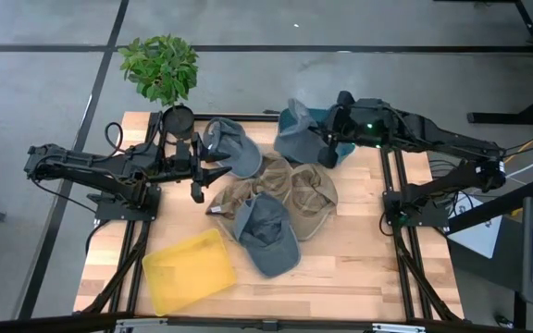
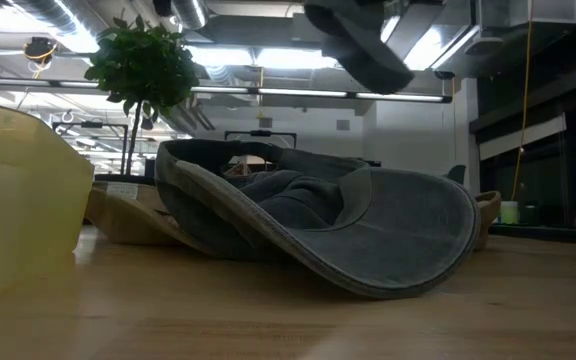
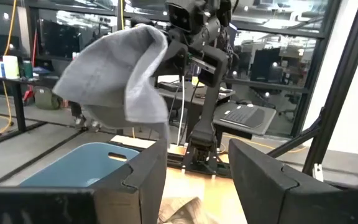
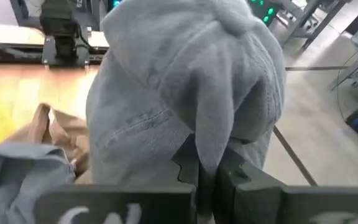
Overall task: Pick & Place hat
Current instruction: Put the right gray cap into the blue bin, then put the bottom gray cap into the blue bin
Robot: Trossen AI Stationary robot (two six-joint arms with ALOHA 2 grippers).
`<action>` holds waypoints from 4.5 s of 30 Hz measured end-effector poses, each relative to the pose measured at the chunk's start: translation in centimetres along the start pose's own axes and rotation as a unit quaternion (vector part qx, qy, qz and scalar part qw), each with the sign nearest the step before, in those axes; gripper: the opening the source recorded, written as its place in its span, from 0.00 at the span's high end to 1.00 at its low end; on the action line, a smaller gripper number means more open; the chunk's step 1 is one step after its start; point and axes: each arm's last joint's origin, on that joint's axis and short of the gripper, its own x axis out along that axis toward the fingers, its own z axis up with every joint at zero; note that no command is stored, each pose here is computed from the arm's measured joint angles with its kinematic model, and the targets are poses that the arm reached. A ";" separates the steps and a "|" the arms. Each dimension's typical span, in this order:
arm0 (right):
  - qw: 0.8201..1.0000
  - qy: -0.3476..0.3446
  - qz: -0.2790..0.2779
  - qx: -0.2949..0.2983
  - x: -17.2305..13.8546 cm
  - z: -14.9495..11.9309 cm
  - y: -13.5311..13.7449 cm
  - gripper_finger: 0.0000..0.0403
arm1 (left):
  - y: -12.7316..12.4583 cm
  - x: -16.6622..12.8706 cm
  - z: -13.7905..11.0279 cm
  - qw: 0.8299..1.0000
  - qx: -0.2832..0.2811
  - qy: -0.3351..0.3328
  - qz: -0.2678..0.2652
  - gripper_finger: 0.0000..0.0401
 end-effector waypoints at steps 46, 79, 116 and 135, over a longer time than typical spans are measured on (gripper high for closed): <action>0.984 0.012 -0.085 -0.156 4.6 -11.5 -2.8 0.96 | -0.3 3.8 -4.6 0.990 -0.099 0.095 0.043 0.57; 0.986 0.108 -0.022 -0.126 12.1 -16.4 -5.4 0.96 | -0.3 3.8 -4.8 0.992 -0.051 0.108 0.044 0.57; 0.984 0.081 0.012 0.158 14.3 -18.0 -6.8 0.42 | -0.2 3.8 -4.8 0.992 -0.052 0.107 0.046 0.58; 0.941 0.114 0.233 0.217 11.6 -9.4 -5.5 0.30 | 0.0 3.8 -4.7 0.982 -0.144 0.085 0.091 0.59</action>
